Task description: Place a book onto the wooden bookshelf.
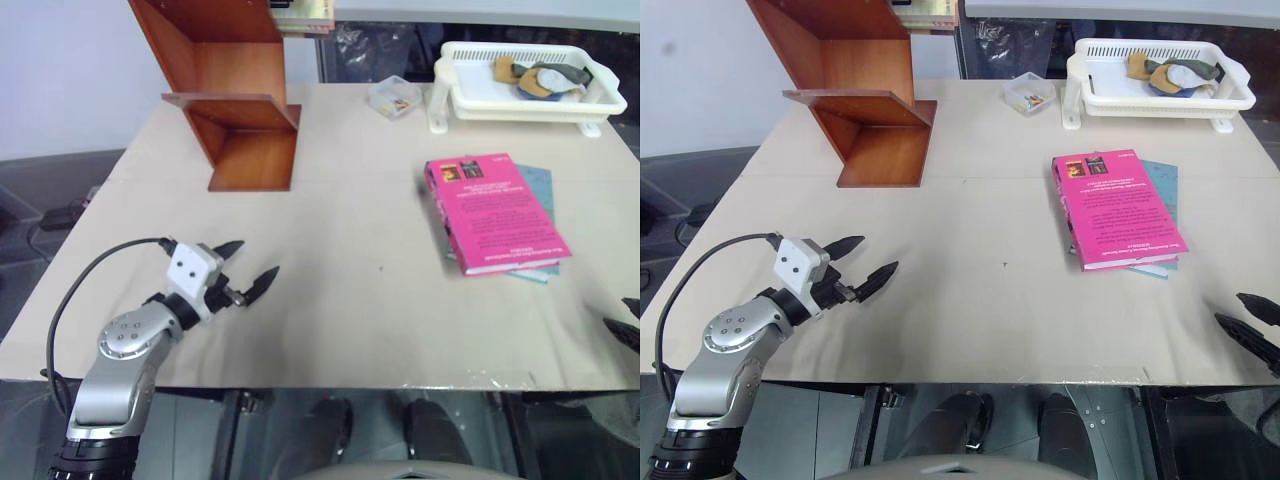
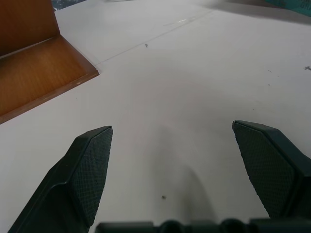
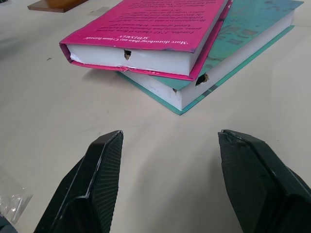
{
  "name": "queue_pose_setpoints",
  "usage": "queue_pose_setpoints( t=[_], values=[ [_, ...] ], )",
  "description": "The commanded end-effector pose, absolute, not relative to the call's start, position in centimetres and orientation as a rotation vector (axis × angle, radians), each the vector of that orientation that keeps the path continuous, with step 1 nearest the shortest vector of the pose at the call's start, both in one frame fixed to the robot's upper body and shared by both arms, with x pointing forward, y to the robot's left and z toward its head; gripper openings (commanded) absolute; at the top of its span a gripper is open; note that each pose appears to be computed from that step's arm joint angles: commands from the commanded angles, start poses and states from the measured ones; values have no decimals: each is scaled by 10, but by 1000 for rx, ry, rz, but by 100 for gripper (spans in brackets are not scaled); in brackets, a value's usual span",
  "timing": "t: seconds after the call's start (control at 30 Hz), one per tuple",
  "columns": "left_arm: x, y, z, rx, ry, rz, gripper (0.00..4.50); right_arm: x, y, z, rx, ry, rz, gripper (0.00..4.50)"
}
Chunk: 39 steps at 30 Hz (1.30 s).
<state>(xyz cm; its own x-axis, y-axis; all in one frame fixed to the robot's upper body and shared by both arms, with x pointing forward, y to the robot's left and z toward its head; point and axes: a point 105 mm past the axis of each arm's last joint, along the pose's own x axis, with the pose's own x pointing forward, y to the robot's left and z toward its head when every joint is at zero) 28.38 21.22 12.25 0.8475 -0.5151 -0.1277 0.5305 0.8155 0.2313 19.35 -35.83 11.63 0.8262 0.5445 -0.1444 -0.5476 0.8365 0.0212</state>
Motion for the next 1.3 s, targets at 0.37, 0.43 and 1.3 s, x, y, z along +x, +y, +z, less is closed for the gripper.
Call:
queue_pose_setpoints(
  t=[0.37, 0.43, 1.3],
  values=[
    [288, 215, 128, 282, 27, -537, 437, 186, -359, 126, -35, 121, 577, 318],
    [288, 215, 128, 282, 28, -539, 437, 186, -359, 126, -36, 119, 574, 318],
    [313, 164, 129, 195, 37, -690, 437, 194, -344, 150, -50, 22, 621, 318]
  ],
)
